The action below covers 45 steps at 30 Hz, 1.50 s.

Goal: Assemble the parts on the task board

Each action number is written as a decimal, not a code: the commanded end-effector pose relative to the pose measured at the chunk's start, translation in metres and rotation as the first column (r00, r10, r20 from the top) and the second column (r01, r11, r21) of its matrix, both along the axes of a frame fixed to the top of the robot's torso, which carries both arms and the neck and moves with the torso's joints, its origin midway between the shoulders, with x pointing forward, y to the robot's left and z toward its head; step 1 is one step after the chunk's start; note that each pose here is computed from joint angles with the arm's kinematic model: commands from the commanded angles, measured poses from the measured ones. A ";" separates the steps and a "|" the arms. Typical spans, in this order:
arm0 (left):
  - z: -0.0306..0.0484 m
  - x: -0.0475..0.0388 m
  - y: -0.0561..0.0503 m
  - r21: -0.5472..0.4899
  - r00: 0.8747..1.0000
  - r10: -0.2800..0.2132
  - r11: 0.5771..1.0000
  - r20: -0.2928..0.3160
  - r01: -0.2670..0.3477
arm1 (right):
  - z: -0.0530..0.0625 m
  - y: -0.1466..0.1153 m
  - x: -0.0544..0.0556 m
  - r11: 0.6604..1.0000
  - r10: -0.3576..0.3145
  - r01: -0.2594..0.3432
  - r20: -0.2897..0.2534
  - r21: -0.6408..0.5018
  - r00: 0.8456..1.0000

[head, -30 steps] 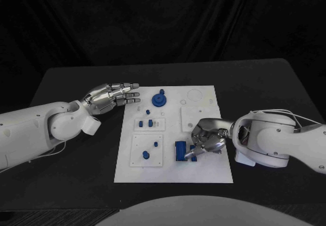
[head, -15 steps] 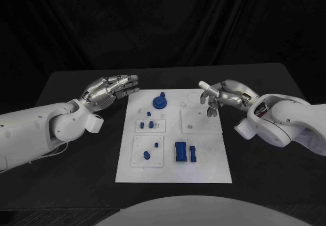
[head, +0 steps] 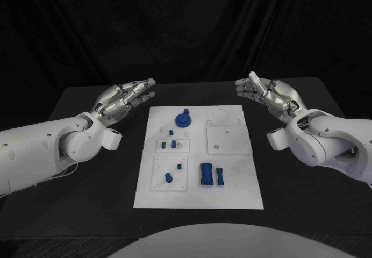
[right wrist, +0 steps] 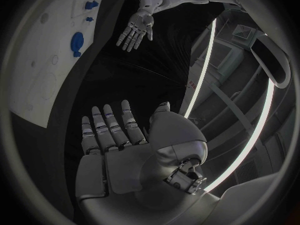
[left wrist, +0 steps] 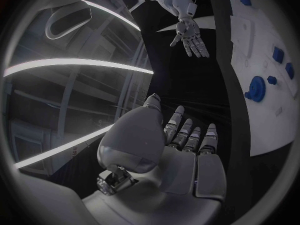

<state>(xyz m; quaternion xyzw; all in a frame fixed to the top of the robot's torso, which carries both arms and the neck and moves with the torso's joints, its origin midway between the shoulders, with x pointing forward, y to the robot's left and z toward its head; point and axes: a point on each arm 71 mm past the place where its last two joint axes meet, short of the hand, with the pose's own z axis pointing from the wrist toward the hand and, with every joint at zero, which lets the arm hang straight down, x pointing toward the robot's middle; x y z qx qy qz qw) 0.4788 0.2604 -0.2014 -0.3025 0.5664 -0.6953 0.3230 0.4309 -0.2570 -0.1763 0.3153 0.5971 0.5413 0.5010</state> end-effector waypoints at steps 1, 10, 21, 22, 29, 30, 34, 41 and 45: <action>-0.0001 -0.0001 0.000 -0.001 1.000 -0.001 1.000 -0.002 0.001 | 0.000 0.001 0.000 1.000 -0.002 0.002 -0.003 -0.004 1.000; -0.0036 0.0003 -0.011 0.012 0.997 0.080 0.997 -0.005 -0.080 | -0.015 0.023 0.015 0.990 -0.104 0.107 -0.037 0.091 0.994; -0.0128 -0.0031 -0.039 0.055 0.947 0.318 0.947 -0.037 -0.316 | -0.046 0.063 0.031 0.926 -0.274 0.306 -0.162 0.220 0.948; -0.0136 -0.0037 -0.042 0.060 0.940 0.340 0.940 -0.041 -0.337 | -0.047 0.064 0.031 0.924 -0.278 0.311 -0.167 0.222 0.946; -0.0191 -0.0102 -0.057 0.102 0.869 0.489 0.871 -0.079 -0.481 | -0.048 0.065 0.031 0.922 -0.281 0.315 -0.170 0.224 0.945; -0.0199 -0.0115 -0.060 0.110 0.854 0.512 0.857 -0.086 -0.503 | -0.048 0.065 0.031 0.922 -0.281 0.315 -0.170 0.224 0.945; -0.0215 -0.0145 -0.064 0.127 0.823 0.559 0.828 -0.101 -0.546 | -0.048 0.065 0.031 0.922 -0.281 0.315 -0.170 0.224 0.945; -0.0227 -0.0171 -0.068 0.142 0.797 0.593 0.804 -0.113 -0.578 | -0.048 0.065 0.031 0.922 -0.281 0.315 -0.170 0.224 0.945; -0.0228 -0.0171 -0.068 0.142 0.797 0.594 0.803 -0.113 -0.578 | -0.048 0.065 0.031 0.922 -0.281 0.315 -0.170 0.224 0.945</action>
